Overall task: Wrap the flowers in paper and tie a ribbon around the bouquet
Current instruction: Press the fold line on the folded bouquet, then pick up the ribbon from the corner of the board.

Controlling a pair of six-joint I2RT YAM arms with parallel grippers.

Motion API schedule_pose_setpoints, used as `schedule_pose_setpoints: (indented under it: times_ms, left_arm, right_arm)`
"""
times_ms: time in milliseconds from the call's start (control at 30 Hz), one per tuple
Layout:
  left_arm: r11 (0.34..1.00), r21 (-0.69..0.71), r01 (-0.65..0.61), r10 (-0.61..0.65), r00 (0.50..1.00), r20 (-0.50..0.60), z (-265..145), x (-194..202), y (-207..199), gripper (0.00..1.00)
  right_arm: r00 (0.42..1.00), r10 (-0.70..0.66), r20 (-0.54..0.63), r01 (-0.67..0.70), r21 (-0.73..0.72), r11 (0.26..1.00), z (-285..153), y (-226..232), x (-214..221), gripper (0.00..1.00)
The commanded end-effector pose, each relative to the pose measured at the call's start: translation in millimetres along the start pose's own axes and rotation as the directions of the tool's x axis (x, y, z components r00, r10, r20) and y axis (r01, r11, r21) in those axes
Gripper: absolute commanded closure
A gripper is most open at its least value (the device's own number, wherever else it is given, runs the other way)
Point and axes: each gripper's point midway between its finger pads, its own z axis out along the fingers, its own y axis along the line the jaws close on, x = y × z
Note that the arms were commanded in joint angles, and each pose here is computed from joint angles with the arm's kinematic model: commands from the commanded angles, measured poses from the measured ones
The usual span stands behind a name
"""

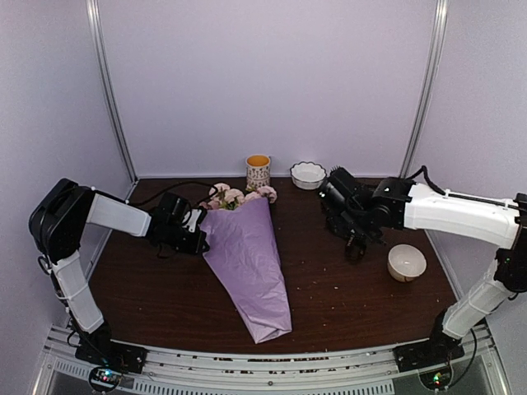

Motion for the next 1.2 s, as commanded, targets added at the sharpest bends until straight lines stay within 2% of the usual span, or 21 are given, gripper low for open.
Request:
schedule_pose_setpoints:
  times_ms: [0, 67, 133, 233, 300, 333, 567, 633, 667, 733, 833, 933, 1000, 1067, 1167]
  left_arm:
    - [0.999, -0.047, 0.019, -0.024, 0.992, -0.124, 8, 32, 14, 1.0]
    - [0.999, -0.037, 0.02, -0.025, 0.992, -0.126, 8, 31, 12, 1.0]
    - [0.999, -0.03, 0.021, -0.024, 0.992, -0.127, 8, 31, 11, 1.0]
    - [0.999, -0.027, 0.021, -0.024, 0.992, -0.127, 7, 31, 10, 1.0]
    - [0.999, -0.025, 0.02, -0.023, 0.992, -0.125, 6, 30, 9, 1.0]
    - [1.0, -0.024, 0.019, -0.022, 0.992, -0.124, 6, 30, 9, 1.0]
    - [1.0, -0.016, 0.014, -0.016, 0.993, -0.115, 3, 27, 7, 1.0]
    - [1.0, -0.011, 0.013, -0.015, 0.993, -0.113, 3, 26, 6, 1.0]
    - [1.0, -0.009, 0.015, -0.016, 0.994, -0.112, 3, 26, 6, 1.0]
    - [1.0, -0.008, 0.015, -0.015, 0.993, -0.114, 4, 26, 6, 1.0]
    - [1.0, -0.008, 0.014, -0.015, 0.993, -0.115, 4, 27, 6, 1.0]
    - [1.0, -0.008, 0.014, -0.015, 0.993, -0.114, 4, 26, 6, 1.0]
    - [1.0, -0.007, 0.015, -0.016, 0.993, -0.116, 4, 27, 6, 1.0]
    - [1.0, -0.007, 0.015, -0.016, 0.993, -0.116, 4, 27, 6, 1.0]
    - [1.0, -0.009, 0.015, -0.016, 0.993, -0.117, 4, 26, 6, 1.0]
  right_arm:
    - [0.958, 0.184, -0.219, -0.241, -0.274, 0.931, 45, 31, 39, 0.44]
    - [0.921, 0.226, -0.316, -0.314, -0.264, 0.912, 71, 28, 59, 0.56]
    - [0.886, 0.241, -0.397, -0.356, -0.245, 0.902, 93, 29, 79, 0.58]
    - [0.85, 0.25, -0.464, -0.393, -0.241, 0.887, 117, 33, 95, 0.56]
    - [0.83, 0.249, -0.499, -0.41, -0.242, 0.88, 128, 37, 100, 0.46]
    - [0.822, 0.251, -0.511, -0.415, -0.237, 0.879, 134, 38, 102, 0.45]
    - [0.767, 0.234, -0.598, -0.445, -0.233, 0.865, 158, 55, 125, 0.5]
    - [0.757, 0.221, -0.615, -0.457, -0.256, 0.852, 158, 63, 129, 0.6]
    - [0.754, 0.215, -0.62, -0.466, -0.275, 0.841, 157, 67, 129, 0.7]
    - [0.758, 0.208, -0.618, -0.47, -0.298, 0.831, 154, 69, 124, 0.97]
    - [0.808, 0.216, -0.548, -0.462, -0.361, 0.81, 140, 58, 85, 1.0]
    - [0.896, 0.259, -0.362, -0.42, -0.493, 0.762, 93, 25, -4, 1.0]
    - [0.926, 0.338, -0.166, -0.365, -0.616, 0.698, 28, -12, -81, 1.0]
    - [0.907, 0.42, 0.039, -0.24, -0.772, 0.589, -58, -40, -146, 1.0]
    - [0.784, 0.554, 0.279, 0.061, -0.924, 0.379, -204, -75, -197, 1.0]
